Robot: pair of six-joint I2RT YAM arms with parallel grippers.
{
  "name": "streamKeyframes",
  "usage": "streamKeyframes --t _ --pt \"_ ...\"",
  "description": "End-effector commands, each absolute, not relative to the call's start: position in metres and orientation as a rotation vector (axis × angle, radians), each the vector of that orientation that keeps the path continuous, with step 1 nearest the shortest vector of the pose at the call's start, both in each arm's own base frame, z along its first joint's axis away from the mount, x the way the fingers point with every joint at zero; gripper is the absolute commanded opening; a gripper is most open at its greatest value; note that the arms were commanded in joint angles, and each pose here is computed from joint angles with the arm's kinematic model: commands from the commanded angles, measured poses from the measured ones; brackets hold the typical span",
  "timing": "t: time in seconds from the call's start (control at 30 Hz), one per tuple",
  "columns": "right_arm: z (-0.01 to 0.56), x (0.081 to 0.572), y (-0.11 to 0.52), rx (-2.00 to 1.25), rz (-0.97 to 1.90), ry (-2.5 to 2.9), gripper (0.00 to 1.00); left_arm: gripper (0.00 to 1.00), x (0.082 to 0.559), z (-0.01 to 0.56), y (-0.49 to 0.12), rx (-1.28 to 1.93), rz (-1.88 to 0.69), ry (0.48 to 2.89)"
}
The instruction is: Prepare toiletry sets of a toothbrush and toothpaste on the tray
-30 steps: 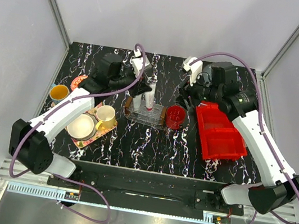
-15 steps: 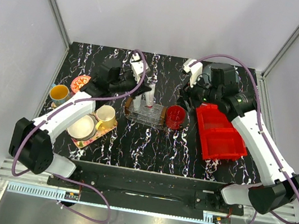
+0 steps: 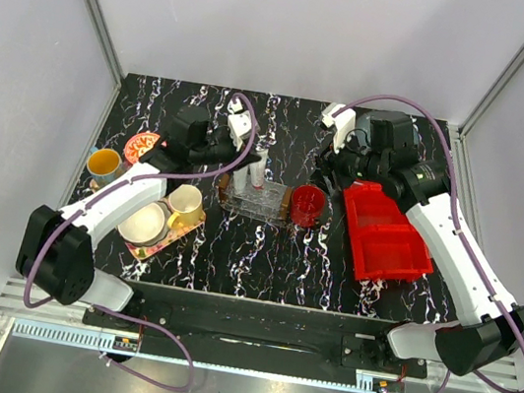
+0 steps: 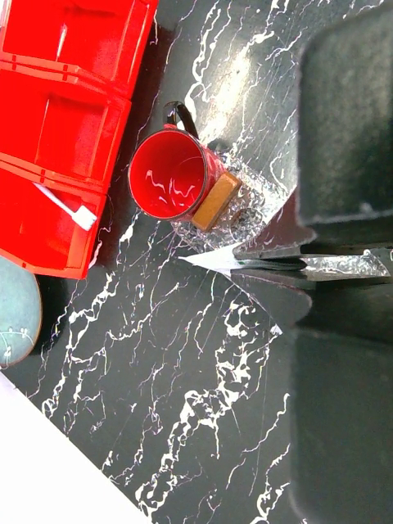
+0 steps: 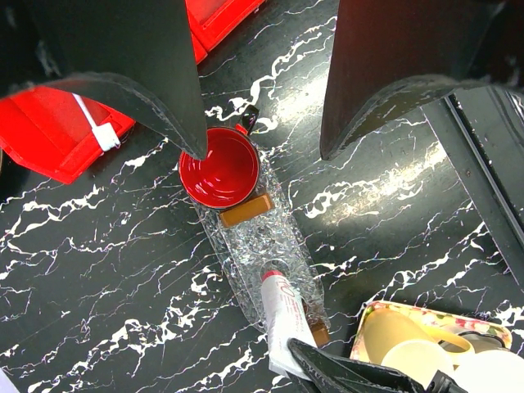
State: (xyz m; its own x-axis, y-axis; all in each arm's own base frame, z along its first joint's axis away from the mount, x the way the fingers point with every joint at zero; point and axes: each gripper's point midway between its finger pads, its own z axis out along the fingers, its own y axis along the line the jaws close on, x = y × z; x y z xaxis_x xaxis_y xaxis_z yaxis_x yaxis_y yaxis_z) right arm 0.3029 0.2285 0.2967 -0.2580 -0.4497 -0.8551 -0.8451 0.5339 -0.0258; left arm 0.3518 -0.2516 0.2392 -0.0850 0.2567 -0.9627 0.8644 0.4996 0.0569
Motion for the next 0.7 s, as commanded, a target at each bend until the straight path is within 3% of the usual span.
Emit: streamKeyframes --t 0.0,0.67 --pt "0.314 0.307 0.229 -1.045 0.557 1.825 0.63 0.0 0.358 0.259 -0.256 1.017 -0.664 1.491" --pt "0.312 0.311 0.231 -1.048 0.564 1.829 0.62 0.0 0.359 0.243 -0.256 1.028 -0.685 1.525"
